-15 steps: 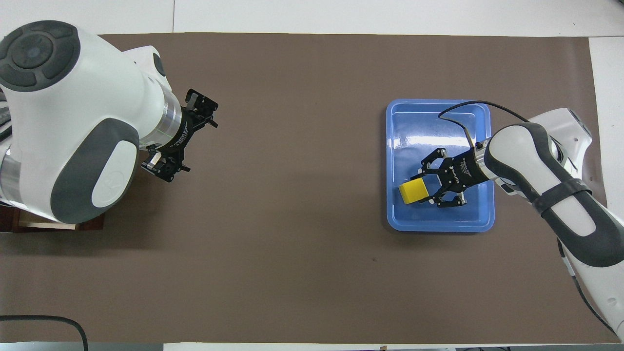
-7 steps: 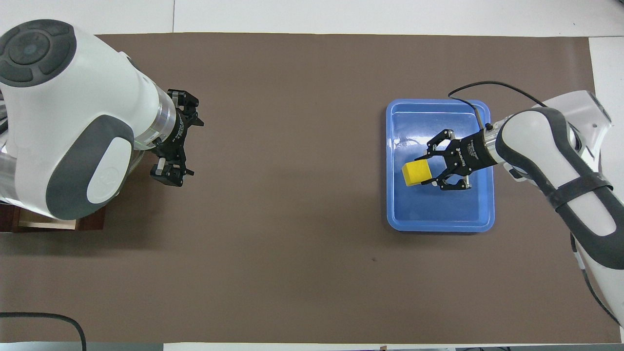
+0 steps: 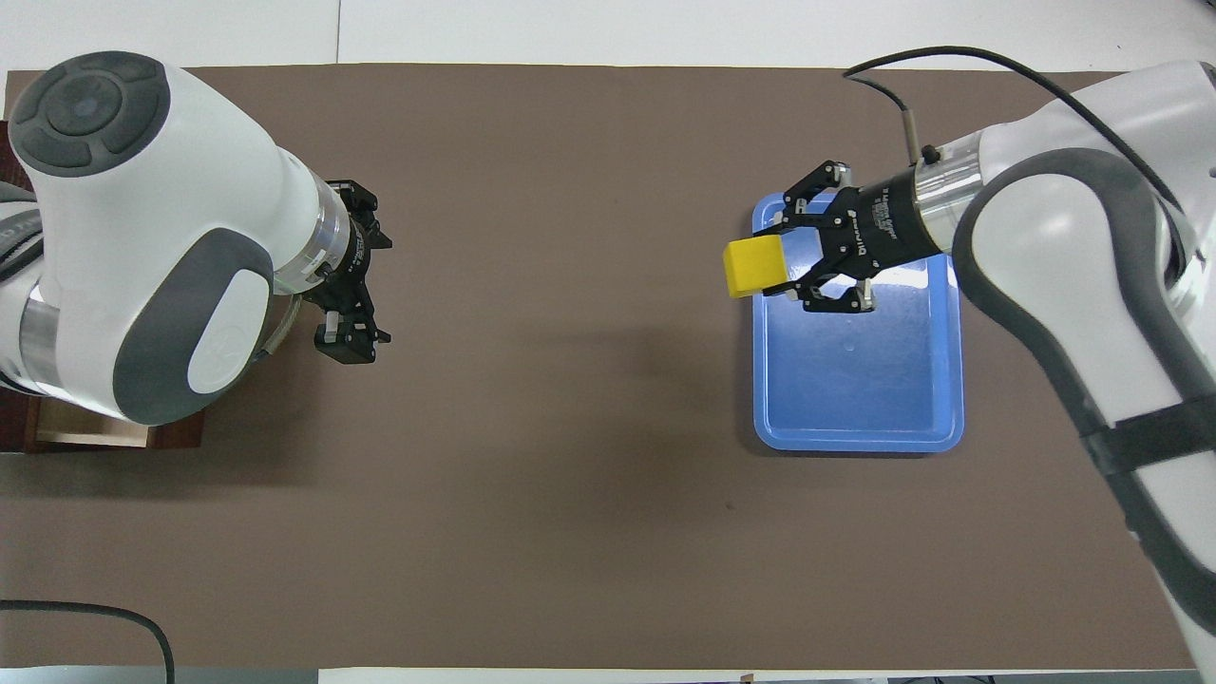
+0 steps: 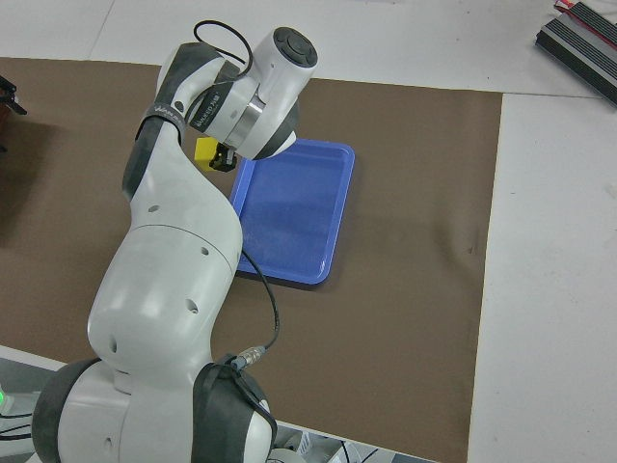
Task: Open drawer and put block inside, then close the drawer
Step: 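Lift the block with the right gripper while the left gripper moves toward it, then grasp the block with the left gripper and open the right gripper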
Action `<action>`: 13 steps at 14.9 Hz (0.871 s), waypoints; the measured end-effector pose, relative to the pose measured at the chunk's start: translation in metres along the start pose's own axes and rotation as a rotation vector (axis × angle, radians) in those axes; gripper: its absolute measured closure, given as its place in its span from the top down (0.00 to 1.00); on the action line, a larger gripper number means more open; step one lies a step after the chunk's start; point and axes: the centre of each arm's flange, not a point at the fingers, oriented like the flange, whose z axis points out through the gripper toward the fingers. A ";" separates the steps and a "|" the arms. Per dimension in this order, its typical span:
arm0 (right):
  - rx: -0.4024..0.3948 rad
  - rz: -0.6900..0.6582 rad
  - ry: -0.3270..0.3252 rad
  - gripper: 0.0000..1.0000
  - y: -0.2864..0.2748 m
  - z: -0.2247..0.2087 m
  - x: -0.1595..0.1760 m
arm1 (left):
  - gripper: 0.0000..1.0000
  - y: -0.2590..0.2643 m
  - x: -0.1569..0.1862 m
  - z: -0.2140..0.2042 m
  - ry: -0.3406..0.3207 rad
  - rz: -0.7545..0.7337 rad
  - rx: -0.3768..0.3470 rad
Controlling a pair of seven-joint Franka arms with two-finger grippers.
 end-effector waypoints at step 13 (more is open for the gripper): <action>0.052 0.069 -0.070 0.55 0.009 0.082 -0.101 | 1.00 -0.010 -0.059 0.012 -0.188 -0.163 -0.086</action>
